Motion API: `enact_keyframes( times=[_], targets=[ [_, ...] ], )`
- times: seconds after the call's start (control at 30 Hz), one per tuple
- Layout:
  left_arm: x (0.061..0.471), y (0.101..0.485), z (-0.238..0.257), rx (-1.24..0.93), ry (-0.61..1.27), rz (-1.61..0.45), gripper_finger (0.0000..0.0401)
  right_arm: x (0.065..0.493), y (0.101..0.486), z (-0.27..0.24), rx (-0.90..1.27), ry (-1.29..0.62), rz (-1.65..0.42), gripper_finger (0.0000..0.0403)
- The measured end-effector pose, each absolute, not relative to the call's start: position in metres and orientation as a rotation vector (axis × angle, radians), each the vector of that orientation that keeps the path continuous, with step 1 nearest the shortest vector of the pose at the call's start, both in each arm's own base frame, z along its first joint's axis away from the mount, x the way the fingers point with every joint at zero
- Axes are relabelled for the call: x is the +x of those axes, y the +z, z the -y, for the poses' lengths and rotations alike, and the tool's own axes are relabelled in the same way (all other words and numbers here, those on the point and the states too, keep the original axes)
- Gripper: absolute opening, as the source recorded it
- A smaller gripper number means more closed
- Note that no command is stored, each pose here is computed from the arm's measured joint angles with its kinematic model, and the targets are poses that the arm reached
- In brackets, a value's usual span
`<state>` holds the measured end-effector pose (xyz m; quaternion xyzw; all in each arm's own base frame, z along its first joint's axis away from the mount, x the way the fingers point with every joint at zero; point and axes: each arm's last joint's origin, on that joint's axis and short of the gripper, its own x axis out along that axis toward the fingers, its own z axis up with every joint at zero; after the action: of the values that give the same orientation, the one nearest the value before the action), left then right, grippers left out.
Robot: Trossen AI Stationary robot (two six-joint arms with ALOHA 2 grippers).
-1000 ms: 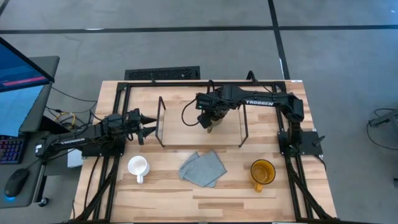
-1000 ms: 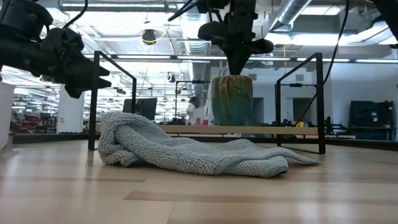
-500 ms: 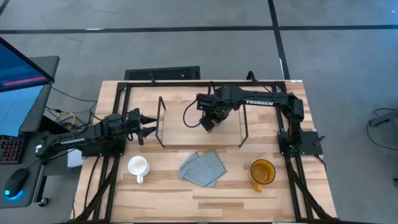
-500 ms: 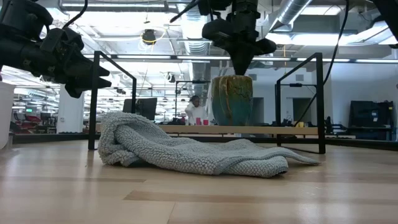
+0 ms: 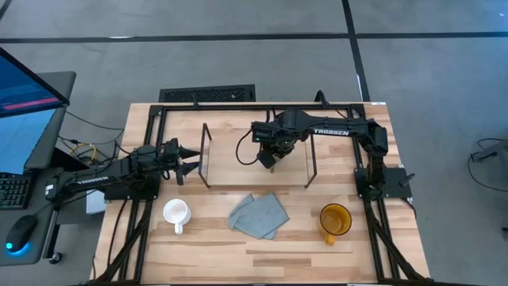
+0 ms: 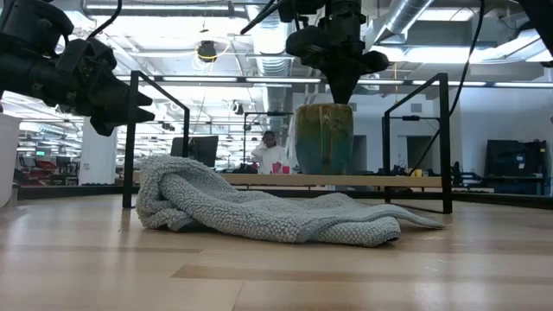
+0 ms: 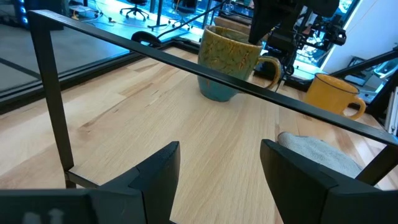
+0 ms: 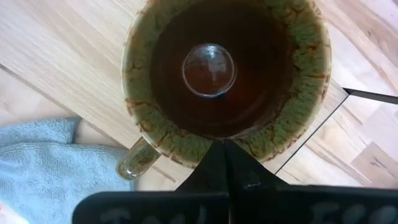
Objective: Stack small to large cups/mugs on shelf
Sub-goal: Put the brown mug on the shelf
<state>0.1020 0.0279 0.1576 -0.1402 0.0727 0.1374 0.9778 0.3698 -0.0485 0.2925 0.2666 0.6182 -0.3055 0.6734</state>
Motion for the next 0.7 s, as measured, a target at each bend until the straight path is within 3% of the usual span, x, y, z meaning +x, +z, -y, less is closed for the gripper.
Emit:
enact_keyframes(
  times=[0.7],
  targets=[
    [0.102, 0.158, -0.028, -0.296, 0.278, -0.145, 0.0215, 0.363, 0.292, 0.037, 0.63, -0.717, -1.468, 0.0001]
  ],
)
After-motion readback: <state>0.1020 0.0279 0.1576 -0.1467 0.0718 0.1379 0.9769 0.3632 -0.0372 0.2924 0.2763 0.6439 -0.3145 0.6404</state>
